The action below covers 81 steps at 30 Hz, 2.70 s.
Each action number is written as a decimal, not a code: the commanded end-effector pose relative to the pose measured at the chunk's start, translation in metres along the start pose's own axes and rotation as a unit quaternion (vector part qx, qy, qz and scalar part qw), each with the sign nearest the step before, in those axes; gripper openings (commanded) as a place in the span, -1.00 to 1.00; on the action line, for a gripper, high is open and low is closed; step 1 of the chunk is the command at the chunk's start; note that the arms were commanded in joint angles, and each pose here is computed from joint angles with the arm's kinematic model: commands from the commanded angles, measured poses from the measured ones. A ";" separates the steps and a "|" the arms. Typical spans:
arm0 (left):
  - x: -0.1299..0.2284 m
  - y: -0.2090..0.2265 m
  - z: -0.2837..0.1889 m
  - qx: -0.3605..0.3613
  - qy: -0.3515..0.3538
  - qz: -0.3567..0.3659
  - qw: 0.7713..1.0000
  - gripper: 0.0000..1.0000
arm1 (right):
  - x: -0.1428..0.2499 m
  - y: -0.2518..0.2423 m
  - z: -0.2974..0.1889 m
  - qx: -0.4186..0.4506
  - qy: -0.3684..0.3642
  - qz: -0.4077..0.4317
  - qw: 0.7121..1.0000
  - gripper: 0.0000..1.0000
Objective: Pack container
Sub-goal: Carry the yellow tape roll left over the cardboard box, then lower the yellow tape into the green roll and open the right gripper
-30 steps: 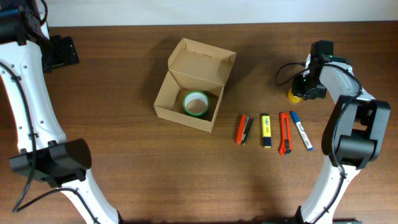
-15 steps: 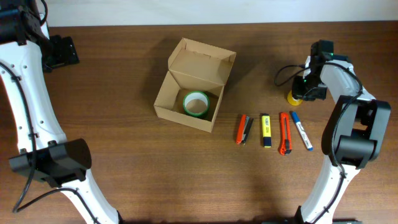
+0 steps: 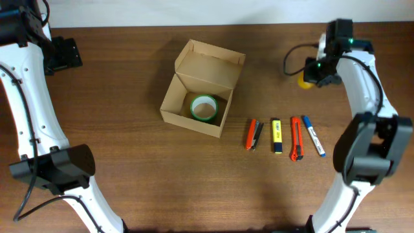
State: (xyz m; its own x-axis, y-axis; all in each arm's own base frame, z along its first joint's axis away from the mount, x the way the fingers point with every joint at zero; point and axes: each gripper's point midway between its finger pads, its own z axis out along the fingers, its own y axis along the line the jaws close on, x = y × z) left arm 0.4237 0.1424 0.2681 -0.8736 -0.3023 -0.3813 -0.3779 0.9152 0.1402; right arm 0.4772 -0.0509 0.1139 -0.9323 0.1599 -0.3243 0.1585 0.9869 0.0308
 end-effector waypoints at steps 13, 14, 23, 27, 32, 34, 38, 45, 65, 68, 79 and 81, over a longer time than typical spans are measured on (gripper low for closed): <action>-0.003 0.002 -0.011 0.005 -0.016 0.001 1.000 0.99 | -0.010 0.176 -0.185 -0.095 -0.167 -0.269 0.944 -0.92; -0.003 0.002 -0.011 0.005 -0.016 0.001 1.000 0.99 | -0.007 0.184 -0.185 -0.098 -0.166 -0.281 0.940 -0.93; -0.003 0.002 -0.011 0.005 -0.016 0.001 1.000 0.98 | 0.019 0.233 -0.150 -0.112 -0.122 -0.345 0.924 -0.93; -0.003 0.002 -0.011 0.005 -0.016 0.001 1.000 0.99 | 0.040 0.254 -0.125 -0.116 -0.085 -0.393 0.908 -0.93; -0.003 0.002 -0.011 0.005 -0.016 0.001 1.000 0.99 | 0.066 0.278 -0.096 -0.119 -0.042 -0.443 0.888 -0.93; -0.003 0.002 -0.011 0.005 -0.016 0.001 1.000 0.98 | 0.073 0.285 -0.088 -0.120 -0.033 -0.454 0.882 -0.93; -0.003 0.002 -0.011 0.005 -0.016 0.001 1.000 0.99 | 0.083 0.295 -0.069 -0.117 -0.015 -0.470 0.875 -0.93; -0.003 0.002 -0.011 0.005 -0.016 0.001 1.000 0.98 | 0.091 0.299 -0.036 -0.109 0.012 -0.474 0.873 -0.93; -0.003 0.002 -0.011 0.005 -0.016 0.001 1.000 0.99 | 0.103 0.307 0.004 -0.106 0.039 -0.480 0.870 -0.93; -0.003 0.002 -0.011 0.005 -0.016 0.001 1.000 0.99 | 0.104 0.309 0.004 -0.107 0.040 -0.481 0.869 -0.93; -0.003 0.002 -0.011 0.005 -0.016 0.001 1.000 0.99 | 0.117 0.310 0.016 -0.119 0.067 -0.482 0.866 -0.93; -0.003 0.002 -0.011 0.005 -0.016 0.001 1.000 0.99 | 0.121 0.310 0.021 -0.121 0.075 -0.478 0.867 -0.93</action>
State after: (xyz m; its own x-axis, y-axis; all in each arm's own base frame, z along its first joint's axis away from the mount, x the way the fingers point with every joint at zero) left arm 0.4237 0.1425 0.2682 -0.8745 -0.2999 -0.3813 -0.3757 0.9159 0.1415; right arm 0.4262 0.2644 0.0776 -0.6361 -0.7445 -0.2026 -0.7578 0.6522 -0.0174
